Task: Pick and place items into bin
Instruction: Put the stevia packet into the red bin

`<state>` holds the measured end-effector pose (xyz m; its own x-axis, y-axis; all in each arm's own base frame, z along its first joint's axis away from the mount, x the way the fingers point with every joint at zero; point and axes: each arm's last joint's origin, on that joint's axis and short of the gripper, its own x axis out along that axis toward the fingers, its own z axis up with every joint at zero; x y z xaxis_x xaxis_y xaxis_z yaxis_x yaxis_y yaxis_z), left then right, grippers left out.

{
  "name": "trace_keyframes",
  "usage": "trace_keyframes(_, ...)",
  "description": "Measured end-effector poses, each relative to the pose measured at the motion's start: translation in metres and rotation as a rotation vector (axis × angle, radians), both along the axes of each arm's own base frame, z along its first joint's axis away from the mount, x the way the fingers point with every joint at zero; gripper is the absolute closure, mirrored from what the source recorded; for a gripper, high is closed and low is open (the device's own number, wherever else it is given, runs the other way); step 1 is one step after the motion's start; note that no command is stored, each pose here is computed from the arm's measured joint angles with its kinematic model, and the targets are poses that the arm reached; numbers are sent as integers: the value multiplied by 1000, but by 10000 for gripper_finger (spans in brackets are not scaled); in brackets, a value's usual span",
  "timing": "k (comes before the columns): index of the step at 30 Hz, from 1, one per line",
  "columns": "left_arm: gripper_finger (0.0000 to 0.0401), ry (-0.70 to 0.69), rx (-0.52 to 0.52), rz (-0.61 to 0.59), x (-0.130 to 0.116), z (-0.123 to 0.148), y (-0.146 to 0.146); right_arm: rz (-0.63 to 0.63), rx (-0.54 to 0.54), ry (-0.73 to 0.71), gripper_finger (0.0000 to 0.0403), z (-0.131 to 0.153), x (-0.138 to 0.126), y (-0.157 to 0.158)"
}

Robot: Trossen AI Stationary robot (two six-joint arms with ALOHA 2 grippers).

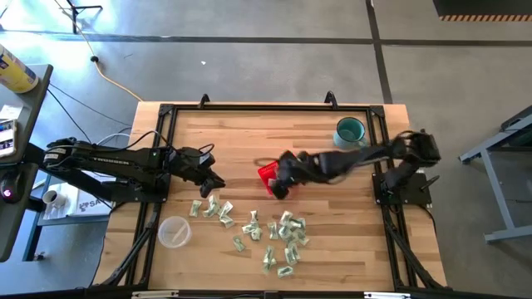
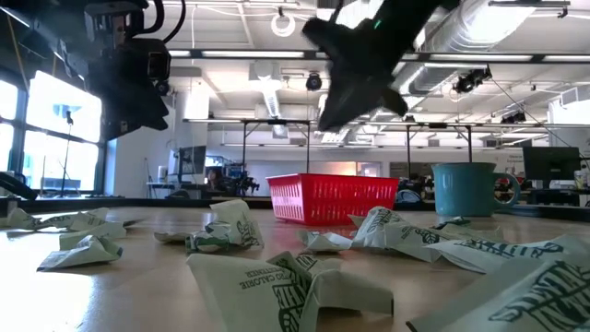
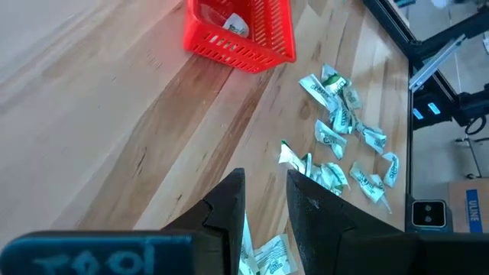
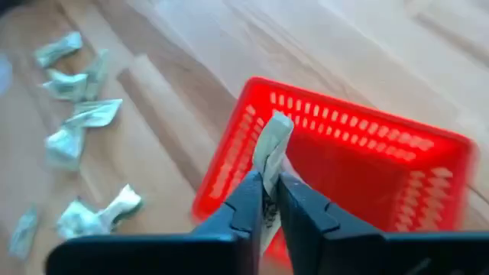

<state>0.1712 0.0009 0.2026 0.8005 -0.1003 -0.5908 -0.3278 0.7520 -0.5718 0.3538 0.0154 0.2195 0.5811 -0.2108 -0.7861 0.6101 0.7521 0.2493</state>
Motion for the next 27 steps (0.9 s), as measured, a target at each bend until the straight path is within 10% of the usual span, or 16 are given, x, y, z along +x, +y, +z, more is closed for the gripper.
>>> trace_keyframes(7, 267, 46, -69, 79, -2, -3, 1, -13, 137, 35, 267, -19, 8, -29)
trace_keyframes(15, 267, 276, -228, 245, -16, -17, 0, 28, 28, 65, 140, -8, -1, -17)
trace_keyframes(27, 267, 373, -287, 385, -20, -26, -30, 61, -84, 271, 109, -12, -22, 5)
